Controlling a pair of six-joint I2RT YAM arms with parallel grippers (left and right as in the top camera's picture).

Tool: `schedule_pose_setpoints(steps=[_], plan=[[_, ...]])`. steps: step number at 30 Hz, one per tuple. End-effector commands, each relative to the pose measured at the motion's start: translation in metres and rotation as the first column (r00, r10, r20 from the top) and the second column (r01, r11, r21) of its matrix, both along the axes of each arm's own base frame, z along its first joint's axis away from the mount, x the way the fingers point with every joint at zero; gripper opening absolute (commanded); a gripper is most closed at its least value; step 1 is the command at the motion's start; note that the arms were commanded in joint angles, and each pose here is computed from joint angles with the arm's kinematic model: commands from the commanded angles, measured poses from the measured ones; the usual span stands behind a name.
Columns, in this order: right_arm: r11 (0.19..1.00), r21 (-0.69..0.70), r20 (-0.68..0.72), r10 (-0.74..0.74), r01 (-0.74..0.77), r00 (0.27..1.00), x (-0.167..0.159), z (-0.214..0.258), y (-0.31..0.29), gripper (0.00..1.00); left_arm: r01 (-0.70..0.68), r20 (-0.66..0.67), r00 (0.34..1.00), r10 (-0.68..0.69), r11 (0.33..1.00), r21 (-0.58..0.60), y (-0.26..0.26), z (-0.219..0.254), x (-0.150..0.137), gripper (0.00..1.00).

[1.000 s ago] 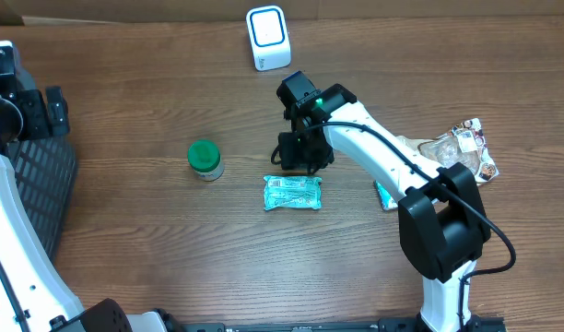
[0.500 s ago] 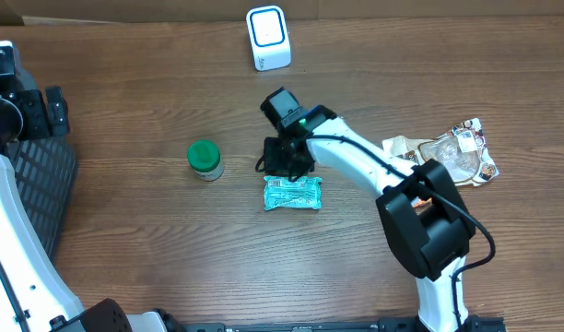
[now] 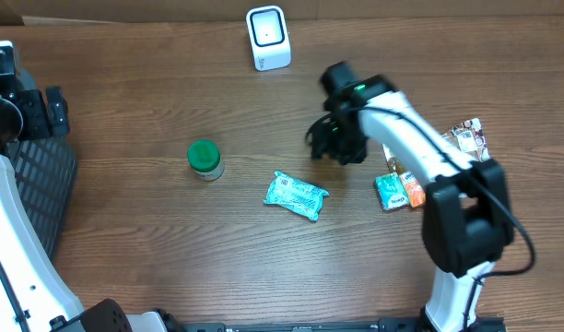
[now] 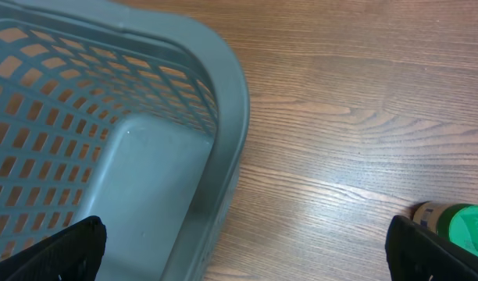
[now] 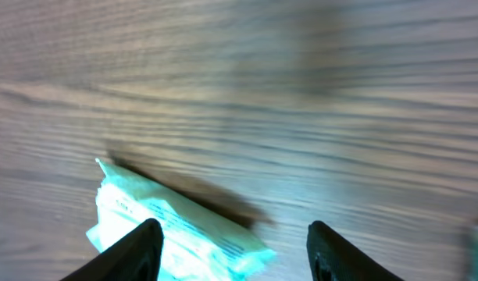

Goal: Scan the item barcode

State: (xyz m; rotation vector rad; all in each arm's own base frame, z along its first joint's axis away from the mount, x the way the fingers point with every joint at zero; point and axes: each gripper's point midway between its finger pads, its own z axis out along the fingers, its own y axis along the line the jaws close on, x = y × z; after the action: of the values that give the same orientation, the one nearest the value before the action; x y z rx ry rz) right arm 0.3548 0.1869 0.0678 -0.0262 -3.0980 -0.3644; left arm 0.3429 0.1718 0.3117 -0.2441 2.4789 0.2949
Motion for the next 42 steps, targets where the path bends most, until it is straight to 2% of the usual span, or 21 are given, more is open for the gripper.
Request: schedule_pose_setpoints(steps=[1, 5, 10, 16, 30, 42], plan=[[0.988, 0.139, 0.002, 0.062, -0.061, 0.998, -0.006, 0.028, 0.006, 0.61, 0.019, -0.004, 1.000, -0.019, 1.000, 0.013, 0.000, 0.000, 0.002, 1.00], [0.976, 0.217, -0.114, 0.045, -0.019, 0.992, -0.029, 0.014, 0.006, 0.60, 0.019, -0.004, 1.000, -0.019, 1.000, 0.013, 0.000, 0.000, 0.002, 0.99], [0.975, 0.224, -0.207, 0.047, 0.001, 0.977, -0.057, -0.012, 0.003, 0.53, 0.019, -0.004, 1.000, -0.019, 1.000, 0.013, 0.000, 0.000, 0.002, 1.00], [0.977, 0.214, -0.263, 0.048, 0.010, 0.964, -0.076, -0.026, 0.000, 0.52, 0.019, -0.004, 1.000, -0.019, 1.000, 0.013, 0.000, 0.000, 0.002, 1.00], [0.953, 0.301, -0.152, 0.066, -0.018, 0.986, -0.055, -0.029, 0.037, 0.51, 0.019, -0.004, 1.000, -0.019, 1.000, 0.013, 0.000, 0.000, 0.002, 1.00], [0.950, 0.303, -0.060, 0.092, -0.069, 0.994, -0.032, -0.022, 0.020, 0.48, 0.019, -0.004, 1.000, -0.019, 1.000, 0.013, 0.000, 0.000, 0.002, 1.00]])
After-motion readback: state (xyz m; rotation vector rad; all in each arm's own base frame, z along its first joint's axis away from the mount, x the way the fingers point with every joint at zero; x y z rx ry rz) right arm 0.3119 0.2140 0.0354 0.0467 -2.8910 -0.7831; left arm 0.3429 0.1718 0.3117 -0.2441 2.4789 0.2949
